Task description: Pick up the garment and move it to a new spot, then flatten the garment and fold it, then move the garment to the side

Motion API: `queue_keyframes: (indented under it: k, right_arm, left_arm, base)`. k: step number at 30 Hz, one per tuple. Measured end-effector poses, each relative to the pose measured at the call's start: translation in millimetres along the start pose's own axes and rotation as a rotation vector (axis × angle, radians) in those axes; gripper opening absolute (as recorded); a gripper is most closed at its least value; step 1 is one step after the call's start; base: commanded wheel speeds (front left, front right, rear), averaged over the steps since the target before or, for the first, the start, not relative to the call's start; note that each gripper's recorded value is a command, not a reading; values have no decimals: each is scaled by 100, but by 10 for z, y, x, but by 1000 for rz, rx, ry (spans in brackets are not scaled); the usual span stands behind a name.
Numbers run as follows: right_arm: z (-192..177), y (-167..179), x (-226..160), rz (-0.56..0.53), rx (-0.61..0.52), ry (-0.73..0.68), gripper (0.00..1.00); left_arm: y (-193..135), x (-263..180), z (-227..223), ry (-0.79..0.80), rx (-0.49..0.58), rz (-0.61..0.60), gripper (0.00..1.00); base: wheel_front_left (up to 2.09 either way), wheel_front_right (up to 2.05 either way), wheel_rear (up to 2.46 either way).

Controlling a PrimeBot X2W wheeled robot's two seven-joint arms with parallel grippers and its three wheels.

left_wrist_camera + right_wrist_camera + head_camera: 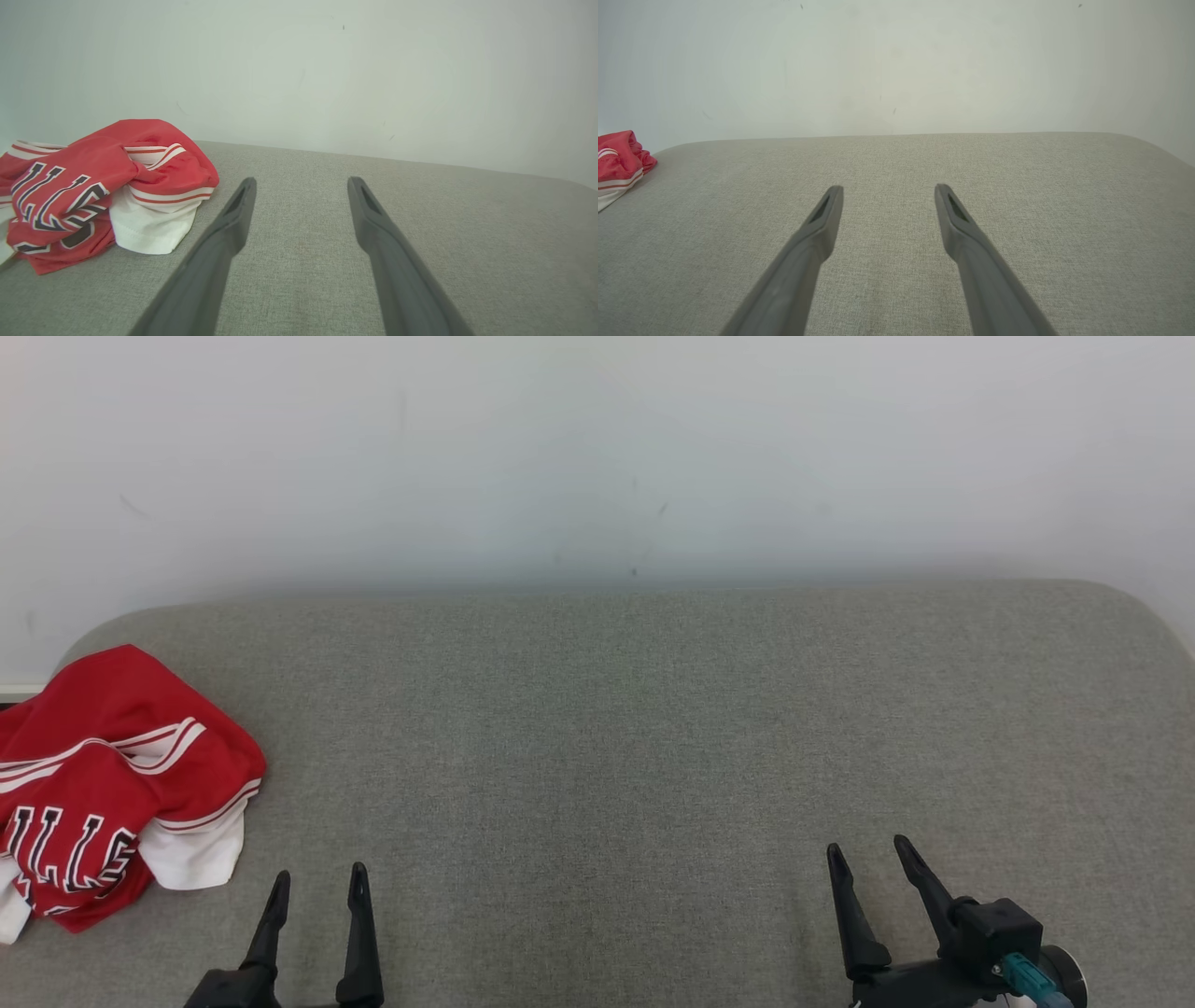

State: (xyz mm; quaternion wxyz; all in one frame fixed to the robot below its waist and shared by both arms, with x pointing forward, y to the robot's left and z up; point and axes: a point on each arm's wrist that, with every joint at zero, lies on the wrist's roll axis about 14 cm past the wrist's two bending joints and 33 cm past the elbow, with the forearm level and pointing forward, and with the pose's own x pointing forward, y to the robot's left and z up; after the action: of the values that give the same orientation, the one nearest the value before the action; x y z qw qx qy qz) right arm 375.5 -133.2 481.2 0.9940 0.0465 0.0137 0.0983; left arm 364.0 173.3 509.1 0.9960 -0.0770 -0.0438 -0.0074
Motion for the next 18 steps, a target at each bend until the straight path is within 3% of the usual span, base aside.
queue_keyframes:
  k: [18]
  right_arm:
    - [-15, 9, 15, 3, 6, 0, 100]
  left_arm:
    - [39, -27, -28, 9, 4, 6, 100]
  base:
    - [0, 0, 0]
